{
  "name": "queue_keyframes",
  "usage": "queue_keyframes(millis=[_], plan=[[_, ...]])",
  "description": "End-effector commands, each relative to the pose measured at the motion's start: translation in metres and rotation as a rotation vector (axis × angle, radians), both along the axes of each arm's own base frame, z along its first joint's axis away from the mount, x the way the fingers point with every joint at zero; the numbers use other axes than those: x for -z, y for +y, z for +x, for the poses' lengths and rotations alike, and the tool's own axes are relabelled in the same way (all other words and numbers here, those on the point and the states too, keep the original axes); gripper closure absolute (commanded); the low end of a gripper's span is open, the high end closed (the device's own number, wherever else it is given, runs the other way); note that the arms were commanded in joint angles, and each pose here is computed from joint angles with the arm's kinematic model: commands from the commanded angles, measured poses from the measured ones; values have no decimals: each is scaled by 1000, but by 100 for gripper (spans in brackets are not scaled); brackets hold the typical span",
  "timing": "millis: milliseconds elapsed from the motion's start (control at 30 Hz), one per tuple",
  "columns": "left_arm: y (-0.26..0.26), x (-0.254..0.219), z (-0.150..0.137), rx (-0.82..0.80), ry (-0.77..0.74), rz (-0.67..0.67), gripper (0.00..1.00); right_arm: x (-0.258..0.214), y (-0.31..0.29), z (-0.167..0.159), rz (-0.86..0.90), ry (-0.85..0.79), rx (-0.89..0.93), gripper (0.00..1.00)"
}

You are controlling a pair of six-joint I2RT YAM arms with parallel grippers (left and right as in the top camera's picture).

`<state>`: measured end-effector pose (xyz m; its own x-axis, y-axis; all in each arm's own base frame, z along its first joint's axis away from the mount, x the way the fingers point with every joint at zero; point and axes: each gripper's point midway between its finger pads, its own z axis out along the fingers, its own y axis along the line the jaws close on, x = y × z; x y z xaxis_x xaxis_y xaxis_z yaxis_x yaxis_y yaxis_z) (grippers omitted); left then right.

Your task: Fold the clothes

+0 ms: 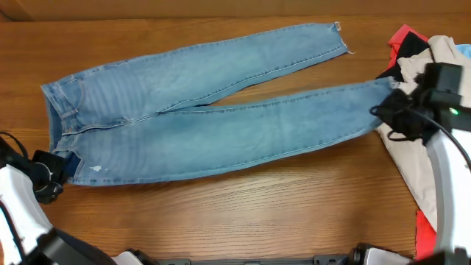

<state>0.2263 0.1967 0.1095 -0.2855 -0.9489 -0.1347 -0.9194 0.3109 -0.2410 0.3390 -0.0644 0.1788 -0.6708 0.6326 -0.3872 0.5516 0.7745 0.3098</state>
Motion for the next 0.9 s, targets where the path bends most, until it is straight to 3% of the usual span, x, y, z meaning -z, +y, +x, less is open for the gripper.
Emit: queue_keyframes(millis=[0,267,500,700,867], plan=[[0,-49,6,30,-116,86,96,-28,-21,-19,-87,-38,62,96],[-11,-96,-21,5,-154,223,96,-53,-25,-69,-111,-35,123,96],[-36,-100,-45,4,-122,189,96,-60,-27,-111,-109,3,169,96],[-44,-108,-56,0,-125,213,96,-54,-34,-134,-103,63,206,96],[-37,-111,-76,-98,-65,272,96,-53,-49,-144,-96,79,285,96]])
